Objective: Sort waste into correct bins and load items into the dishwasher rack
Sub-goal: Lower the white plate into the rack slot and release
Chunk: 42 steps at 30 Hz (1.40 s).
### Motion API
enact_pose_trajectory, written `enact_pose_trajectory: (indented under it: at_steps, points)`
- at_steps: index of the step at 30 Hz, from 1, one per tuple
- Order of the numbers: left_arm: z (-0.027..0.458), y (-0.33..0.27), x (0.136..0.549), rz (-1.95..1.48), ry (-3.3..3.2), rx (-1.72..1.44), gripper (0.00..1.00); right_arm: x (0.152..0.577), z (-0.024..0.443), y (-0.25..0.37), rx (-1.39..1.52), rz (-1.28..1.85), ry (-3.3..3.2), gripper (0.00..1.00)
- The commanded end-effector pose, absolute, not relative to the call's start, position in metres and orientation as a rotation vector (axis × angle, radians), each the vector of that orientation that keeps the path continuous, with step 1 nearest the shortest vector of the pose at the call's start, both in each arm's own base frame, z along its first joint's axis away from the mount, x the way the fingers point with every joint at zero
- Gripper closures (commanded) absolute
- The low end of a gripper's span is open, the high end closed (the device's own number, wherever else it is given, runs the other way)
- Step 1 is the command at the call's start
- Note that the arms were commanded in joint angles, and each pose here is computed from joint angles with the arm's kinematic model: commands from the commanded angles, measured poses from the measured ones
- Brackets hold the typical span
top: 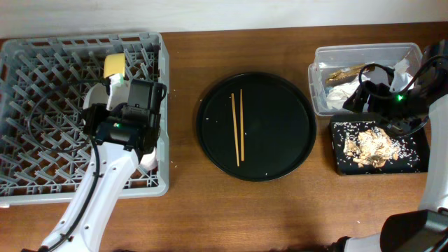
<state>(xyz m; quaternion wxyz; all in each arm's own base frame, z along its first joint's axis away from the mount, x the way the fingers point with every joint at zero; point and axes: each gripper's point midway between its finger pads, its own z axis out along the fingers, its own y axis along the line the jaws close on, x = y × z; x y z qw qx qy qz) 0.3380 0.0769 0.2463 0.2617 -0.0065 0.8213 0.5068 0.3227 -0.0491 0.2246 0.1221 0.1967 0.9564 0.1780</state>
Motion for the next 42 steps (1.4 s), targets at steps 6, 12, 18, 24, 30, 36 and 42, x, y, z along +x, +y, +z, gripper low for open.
enact_pose_trajectory:
  at_steps: [6,12,18,24,30,36,42]
  points:
    - [0.263,0.096,0.321,1.592,2.110,-0.108,1.00,0.322,0.225,-0.051,0.558,0.502,2.791,0.02]
    - [0.274,0.121,0.320,1.641,2.068,-0.239,1.00,0.322,0.225,-0.051,0.558,0.502,2.790,0.01]
    - [0.251,0.110,0.334,1.453,2.177,-0.162,1.00,0.322,0.225,-0.051,0.558,0.502,2.790,0.01]
    - [0.251,0.110,0.335,1.446,2.174,-0.166,1.00,0.322,0.225,-0.051,0.557,0.501,2.789,0.02]
    - [0.239,0.106,0.336,1.387,2.216,-0.150,1.00,0.322,0.225,-0.051,0.556,0.501,2.789,0.02]
    - [0.217,0.106,0.330,1.377,2.251,-0.154,1.00,0.322,0.225,-0.051,0.546,0.499,2.790,0.02]
    - [0.187,0.083,0.344,1.104,2.381,-0.066,0.86,0.323,0.225,-0.051,0.545,0.498,2.788,0.02]
